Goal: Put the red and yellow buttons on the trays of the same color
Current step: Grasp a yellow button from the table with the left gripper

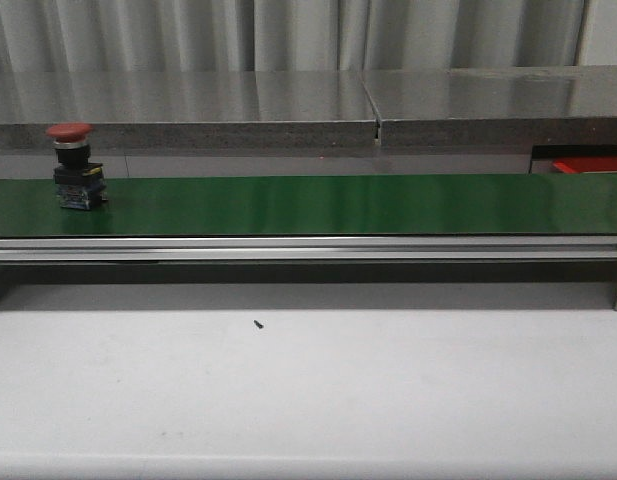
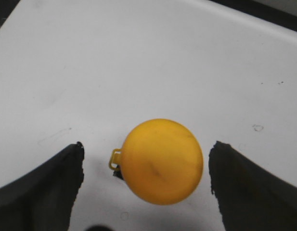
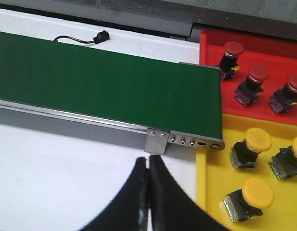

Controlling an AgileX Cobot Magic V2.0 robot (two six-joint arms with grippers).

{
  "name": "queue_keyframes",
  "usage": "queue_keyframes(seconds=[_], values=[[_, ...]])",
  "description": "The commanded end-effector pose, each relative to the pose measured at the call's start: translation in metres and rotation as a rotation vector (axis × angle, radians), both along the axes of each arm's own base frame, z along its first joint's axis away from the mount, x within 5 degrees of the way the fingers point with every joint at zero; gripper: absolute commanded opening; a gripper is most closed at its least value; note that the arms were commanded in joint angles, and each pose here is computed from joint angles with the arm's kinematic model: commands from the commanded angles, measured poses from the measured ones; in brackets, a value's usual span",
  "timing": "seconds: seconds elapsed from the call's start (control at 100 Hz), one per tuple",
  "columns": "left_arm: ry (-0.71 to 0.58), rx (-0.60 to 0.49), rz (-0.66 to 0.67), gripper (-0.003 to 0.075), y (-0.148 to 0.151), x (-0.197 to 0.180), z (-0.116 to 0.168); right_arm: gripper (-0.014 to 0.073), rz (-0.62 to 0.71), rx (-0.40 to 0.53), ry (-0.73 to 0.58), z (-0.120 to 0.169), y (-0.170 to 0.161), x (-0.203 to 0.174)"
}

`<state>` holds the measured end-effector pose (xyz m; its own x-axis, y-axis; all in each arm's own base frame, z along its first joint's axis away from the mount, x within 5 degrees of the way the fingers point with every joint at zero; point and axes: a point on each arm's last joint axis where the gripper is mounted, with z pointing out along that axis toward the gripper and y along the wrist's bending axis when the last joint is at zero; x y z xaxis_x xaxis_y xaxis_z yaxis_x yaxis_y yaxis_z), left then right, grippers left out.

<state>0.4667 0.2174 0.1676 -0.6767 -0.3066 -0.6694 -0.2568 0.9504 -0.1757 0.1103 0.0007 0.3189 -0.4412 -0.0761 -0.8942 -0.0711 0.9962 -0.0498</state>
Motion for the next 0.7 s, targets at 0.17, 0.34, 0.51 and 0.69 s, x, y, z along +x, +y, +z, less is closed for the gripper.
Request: queue_keyframes(seconds=[0.17, 0.34, 0.51, 0.69], values=[[-0.137, 0.039, 0.042, 0.049, 0.006, 0.01, 0.04, -0.0066, -0.008, -0.006, -0.086, 0.013, -0.001, 0.002], [-0.139, 0.044, 0.03, 0.0244, 0.006, 0.01, 0.043, -0.0066, -0.008, -0.006, -0.086, 0.013, -0.001, 0.002], [-0.127, 0.038, 0.007, -0.0004, 0.004, 0.009, 0.047, -0.0066, -0.008, -0.006, -0.086, 0.013, -0.001, 0.002], [-0.158, -0.007, -0.034, -0.0019, -0.007, 0.002, 0.076, -0.0066, -0.008, -0.006, -0.086, 0.013, -0.001, 0.002]])
